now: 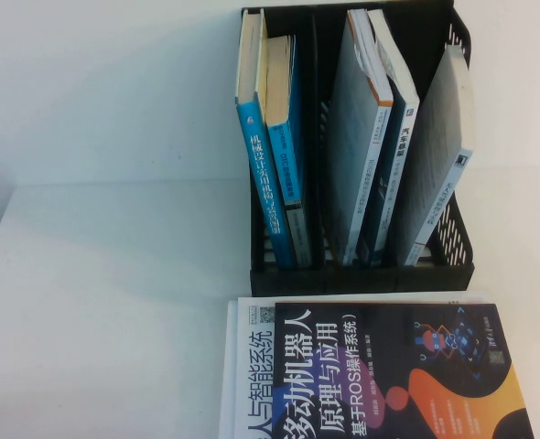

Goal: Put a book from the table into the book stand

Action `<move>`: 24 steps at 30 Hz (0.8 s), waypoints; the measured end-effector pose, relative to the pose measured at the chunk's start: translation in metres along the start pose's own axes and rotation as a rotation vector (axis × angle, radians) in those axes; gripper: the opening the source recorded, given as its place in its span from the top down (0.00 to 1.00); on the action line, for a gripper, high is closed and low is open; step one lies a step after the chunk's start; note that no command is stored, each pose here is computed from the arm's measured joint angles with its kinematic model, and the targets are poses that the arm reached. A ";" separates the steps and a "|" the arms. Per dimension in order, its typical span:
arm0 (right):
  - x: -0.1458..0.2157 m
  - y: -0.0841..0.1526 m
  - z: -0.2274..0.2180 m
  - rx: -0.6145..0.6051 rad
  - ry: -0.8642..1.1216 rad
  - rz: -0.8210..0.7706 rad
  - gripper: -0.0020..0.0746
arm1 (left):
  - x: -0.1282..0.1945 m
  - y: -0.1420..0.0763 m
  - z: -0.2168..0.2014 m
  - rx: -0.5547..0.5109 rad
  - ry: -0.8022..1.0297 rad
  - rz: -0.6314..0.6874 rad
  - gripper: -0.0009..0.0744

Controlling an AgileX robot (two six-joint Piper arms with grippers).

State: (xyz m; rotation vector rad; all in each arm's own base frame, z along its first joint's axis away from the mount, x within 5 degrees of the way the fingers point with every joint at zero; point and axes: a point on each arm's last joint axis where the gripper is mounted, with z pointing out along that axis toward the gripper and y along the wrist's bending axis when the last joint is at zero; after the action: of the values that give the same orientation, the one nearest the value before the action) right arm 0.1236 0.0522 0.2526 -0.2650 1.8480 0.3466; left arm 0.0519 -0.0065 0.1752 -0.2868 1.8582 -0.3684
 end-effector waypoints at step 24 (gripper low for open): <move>0.049 -0.023 -0.064 0.237 -0.367 0.029 0.98 | 0.000 0.000 0.000 0.000 0.001 -0.004 0.99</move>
State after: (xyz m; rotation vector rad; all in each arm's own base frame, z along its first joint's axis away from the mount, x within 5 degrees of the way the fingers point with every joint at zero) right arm 0.0598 0.0071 0.2211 -0.0084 1.5128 0.1785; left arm 0.0519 -0.0065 0.1751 -0.2905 1.8585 -0.3710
